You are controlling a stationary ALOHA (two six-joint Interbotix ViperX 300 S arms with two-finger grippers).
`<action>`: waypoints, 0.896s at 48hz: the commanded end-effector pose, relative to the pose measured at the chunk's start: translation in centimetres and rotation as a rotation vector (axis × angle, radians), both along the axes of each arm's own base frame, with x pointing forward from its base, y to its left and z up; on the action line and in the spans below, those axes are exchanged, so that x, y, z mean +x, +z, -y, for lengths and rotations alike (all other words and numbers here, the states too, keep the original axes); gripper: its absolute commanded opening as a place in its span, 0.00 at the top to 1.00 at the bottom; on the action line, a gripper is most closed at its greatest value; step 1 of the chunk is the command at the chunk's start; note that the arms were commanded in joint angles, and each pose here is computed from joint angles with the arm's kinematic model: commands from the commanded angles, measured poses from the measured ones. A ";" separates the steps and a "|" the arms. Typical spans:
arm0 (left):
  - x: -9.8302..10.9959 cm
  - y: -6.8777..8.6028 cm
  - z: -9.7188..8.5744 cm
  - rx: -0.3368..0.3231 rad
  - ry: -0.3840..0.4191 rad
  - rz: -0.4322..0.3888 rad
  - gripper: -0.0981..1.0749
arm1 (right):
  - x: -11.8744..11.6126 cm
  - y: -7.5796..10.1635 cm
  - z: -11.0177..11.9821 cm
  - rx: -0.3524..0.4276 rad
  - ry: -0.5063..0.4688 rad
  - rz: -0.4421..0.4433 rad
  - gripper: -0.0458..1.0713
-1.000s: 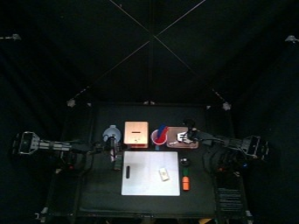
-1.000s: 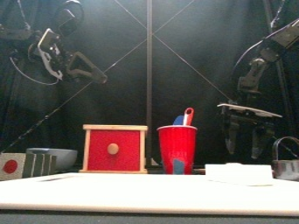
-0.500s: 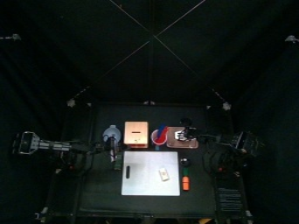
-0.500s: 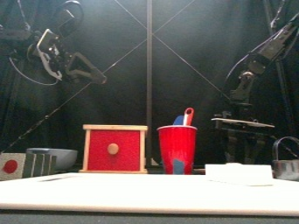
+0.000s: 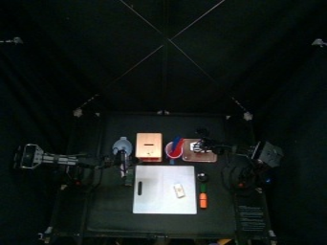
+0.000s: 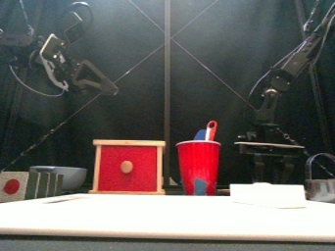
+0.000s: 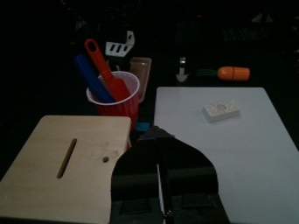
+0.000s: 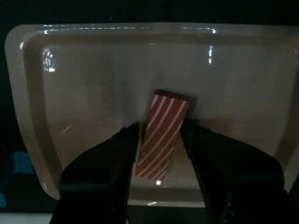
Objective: Grab salmon off of plate
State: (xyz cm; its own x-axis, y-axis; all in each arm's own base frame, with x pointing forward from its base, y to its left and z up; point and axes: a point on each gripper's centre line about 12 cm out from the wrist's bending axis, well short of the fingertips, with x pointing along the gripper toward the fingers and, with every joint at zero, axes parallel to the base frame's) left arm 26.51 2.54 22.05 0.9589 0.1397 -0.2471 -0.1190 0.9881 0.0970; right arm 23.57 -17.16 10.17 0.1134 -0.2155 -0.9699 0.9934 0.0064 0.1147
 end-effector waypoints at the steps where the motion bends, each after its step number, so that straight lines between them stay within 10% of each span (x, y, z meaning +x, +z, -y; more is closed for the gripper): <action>1: 0.3 0.8 -0.1 0.006 0.002 0.027 0.82 | 0.4 0.3 0.3 -0.010 0.001 0.013 0.26; 23: 0.3 0.9 -0.1 0.002 0.004 0.032 0.82 | 1.2 2.5 -1.3 -0.025 0.054 0.021 0.34; 43: 0.4 1.0 -0.1 0.002 0.004 0.035 0.82 | 3.4 8.0 -8.4 0.042 0.184 0.127 0.34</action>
State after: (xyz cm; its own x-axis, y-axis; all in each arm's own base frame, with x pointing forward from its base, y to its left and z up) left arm 26.51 2.54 22.05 0.9588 0.1402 -0.2472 -0.1202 0.9883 0.0943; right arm 26.23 -9.68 16.46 0.2061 -0.1468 -0.9675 0.9701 0.1603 0.1824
